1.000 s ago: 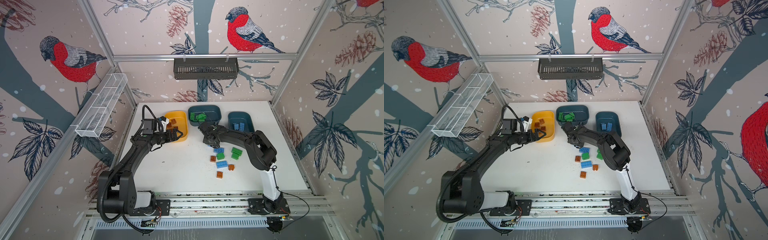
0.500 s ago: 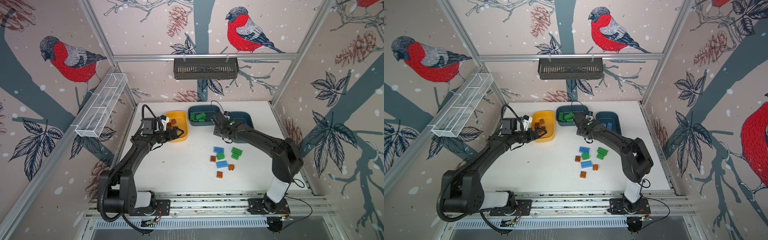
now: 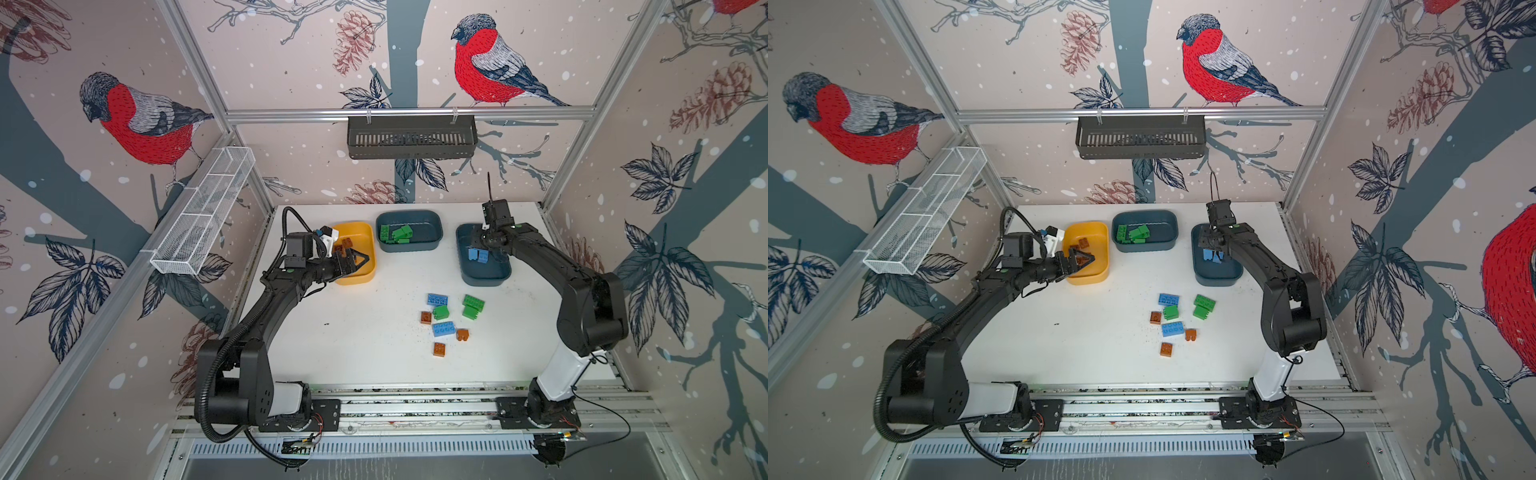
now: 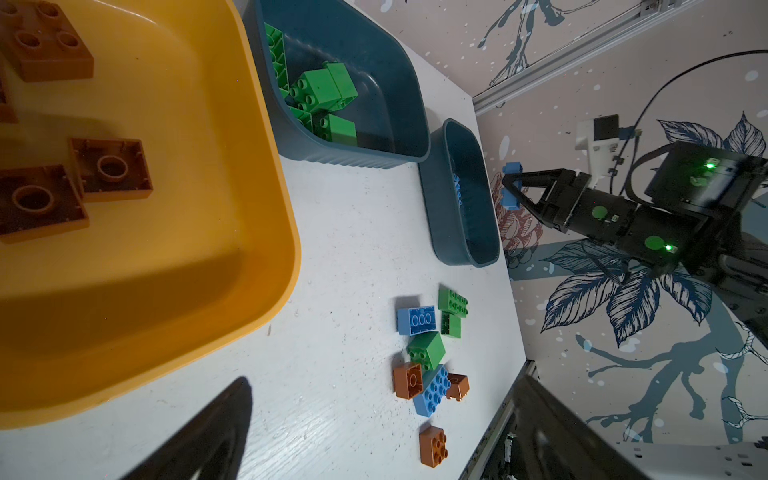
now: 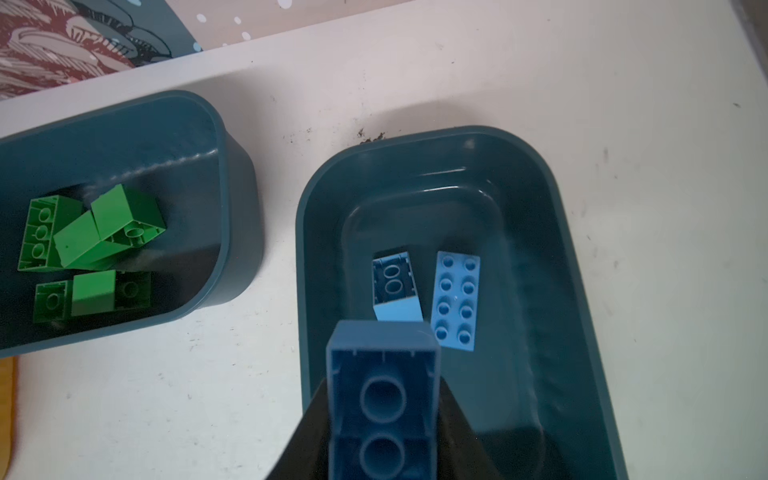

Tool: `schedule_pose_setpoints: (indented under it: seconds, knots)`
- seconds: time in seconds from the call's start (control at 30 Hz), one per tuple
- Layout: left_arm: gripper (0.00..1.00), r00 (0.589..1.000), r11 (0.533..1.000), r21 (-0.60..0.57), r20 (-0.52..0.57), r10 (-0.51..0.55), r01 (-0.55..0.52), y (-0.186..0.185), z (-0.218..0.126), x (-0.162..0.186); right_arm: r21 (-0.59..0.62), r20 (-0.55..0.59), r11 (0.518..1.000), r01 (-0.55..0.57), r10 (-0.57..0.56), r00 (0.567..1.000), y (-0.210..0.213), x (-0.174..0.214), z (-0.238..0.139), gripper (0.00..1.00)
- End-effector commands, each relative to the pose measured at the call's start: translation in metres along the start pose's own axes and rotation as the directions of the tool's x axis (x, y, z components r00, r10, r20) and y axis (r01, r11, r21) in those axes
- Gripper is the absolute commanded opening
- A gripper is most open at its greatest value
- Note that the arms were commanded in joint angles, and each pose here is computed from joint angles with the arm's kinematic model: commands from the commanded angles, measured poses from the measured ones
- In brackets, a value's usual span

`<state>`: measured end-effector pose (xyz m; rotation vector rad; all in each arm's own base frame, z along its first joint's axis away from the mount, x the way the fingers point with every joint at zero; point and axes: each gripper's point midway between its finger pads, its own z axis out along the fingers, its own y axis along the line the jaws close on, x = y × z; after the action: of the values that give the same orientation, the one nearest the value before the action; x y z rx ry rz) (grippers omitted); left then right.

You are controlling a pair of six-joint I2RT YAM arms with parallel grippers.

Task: Sort the legos into containers by color
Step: 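Carry the blue brick into the large teal tub and release, then return the right gripper to the pile and grasp another blue brick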

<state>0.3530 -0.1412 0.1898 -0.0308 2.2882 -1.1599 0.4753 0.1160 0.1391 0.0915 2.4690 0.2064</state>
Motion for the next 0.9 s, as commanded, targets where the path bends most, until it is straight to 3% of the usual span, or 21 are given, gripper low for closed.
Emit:
schedule_pose_setpoints:
  seconds: [0.0,0.33,0.47,0.63,0.87]
  knots:
    - [0.97,1.0,0.999,0.024,0.017,0.024,-0.025,-0.006,0.0,-0.008,-0.136,-0.008,0.99,0.048,-0.049,0.999,0.02,-0.006,0.018,0.27]
    - [0.97,1.0,1.0,0.014,-0.001,0.007,-0.007,0.001,0.004,-0.005,-0.183,-0.075,0.983,-0.007,-0.007,0.997,0.013,-0.008,0.075,0.33]
    - [0.97,1.0,1.0,0.014,-0.007,0.006,-0.005,0.002,0.006,-0.005,-0.201,-0.077,0.979,-0.029,0.013,0.997,0.015,-0.013,0.079,0.45]
    - [0.97,1.0,1.0,0.01,-0.012,0.005,-0.005,0.003,0.008,-0.005,-0.194,-0.07,0.981,-0.025,0.012,0.997,0.014,-0.018,0.068,0.58]
    - [0.97,1.0,1.0,0.011,-0.018,0.0,0.0,0.005,0.008,-0.004,-0.254,-0.084,0.965,-0.068,0.048,0.995,0.024,-0.002,0.021,0.68]
